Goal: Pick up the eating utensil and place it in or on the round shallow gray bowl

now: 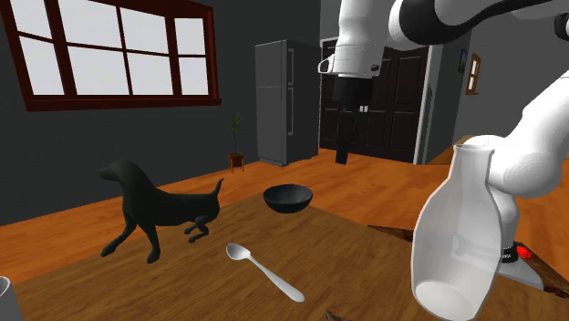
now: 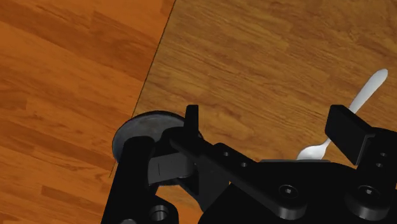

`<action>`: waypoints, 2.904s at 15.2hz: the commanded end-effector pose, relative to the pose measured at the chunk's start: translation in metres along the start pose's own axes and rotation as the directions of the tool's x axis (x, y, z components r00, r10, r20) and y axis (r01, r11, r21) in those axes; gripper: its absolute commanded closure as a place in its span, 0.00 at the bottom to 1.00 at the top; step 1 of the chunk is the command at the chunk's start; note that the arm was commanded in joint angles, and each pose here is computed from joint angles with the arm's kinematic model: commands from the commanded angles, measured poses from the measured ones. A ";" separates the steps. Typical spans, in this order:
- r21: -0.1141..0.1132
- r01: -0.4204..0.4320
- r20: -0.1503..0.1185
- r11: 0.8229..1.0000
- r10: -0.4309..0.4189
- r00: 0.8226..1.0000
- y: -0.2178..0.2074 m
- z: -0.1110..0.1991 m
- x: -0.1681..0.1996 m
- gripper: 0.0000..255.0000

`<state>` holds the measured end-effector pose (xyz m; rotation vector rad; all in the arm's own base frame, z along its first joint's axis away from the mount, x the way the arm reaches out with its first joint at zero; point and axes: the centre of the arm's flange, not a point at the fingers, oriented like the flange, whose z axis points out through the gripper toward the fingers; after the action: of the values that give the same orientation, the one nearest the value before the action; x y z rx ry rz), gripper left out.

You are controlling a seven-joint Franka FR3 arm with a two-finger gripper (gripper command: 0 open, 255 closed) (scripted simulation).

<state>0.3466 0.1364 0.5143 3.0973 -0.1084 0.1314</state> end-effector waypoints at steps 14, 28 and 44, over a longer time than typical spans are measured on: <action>-0.122 -0.321 -0.033 0.939 0.320 0.947 -0.169 0.110 0.074 0.00; -0.153 -0.404 -0.049 0.902 0.401 0.915 -0.201 0.184 0.102 0.00; -0.153 -0.404 -0.049 0.902 0.401 0.915 -0.201 0.184 0.102 1.00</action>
<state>0.4779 0.3224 0.3335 2.8678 -0.7226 0.1524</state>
